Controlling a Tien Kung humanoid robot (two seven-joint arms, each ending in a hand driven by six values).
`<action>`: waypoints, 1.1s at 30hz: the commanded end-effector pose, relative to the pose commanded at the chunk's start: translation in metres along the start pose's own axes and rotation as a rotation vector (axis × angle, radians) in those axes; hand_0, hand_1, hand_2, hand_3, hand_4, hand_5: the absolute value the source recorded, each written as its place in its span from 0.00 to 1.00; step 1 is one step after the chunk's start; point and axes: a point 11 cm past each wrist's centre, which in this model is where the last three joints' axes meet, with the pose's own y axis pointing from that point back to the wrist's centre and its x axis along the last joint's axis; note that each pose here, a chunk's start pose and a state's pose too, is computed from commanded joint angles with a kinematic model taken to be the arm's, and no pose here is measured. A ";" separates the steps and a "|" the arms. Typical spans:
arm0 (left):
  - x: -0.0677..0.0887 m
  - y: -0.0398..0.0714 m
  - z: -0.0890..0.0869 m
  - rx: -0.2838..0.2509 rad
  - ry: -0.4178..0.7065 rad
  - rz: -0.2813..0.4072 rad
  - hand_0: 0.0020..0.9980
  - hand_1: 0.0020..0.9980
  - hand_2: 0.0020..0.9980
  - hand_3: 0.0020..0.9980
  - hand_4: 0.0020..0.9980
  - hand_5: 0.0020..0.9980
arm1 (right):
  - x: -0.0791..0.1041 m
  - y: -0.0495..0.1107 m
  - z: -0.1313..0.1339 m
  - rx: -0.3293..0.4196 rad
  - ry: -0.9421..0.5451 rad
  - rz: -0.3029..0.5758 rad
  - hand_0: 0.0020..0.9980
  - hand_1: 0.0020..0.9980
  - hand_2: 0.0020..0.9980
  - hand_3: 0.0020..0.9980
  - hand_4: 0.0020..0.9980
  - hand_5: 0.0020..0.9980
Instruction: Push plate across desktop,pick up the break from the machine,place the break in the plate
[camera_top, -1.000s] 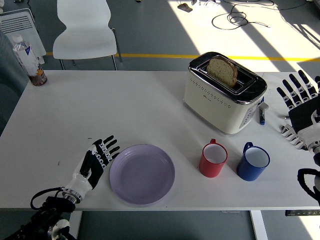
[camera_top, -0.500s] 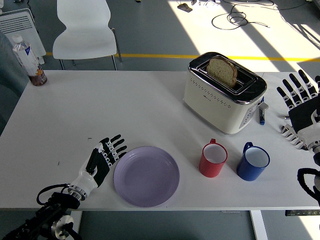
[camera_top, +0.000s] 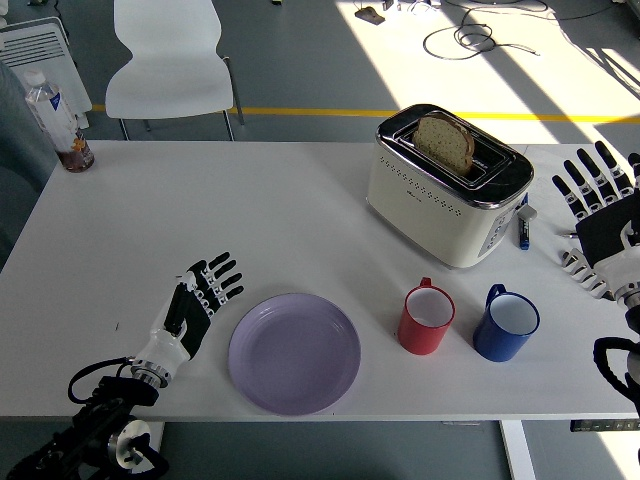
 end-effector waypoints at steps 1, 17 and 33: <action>0.003 -0.001 0.004 -0.017 0.000 0.019 0.82 0.86 0.91 0.88 0.53 1.00 | 0.000 0.000 0.000 0.001 0.004 -0.001 0.84 0.80 0.80 0.80 0.53 0.90; 0.073 0.012 0.082 -0.171 0.144 0.224 0.81 0.84 0.89 0.85 0.53 1.00 | -0.041 -0.048 -0.058 0.116 0.735 -0.058 0.87 0.84 0.85 0.85 0.67 0.48; 0.105 0.022 0.106 -0.220 0.231 0.278 0.82 0.84 0.88 0.85 0.52 1.00 | -0.134 -0.144 -0.045 0.081 1.502 -0.202 0.92 0.88 0.93 0.91 0.78 0.30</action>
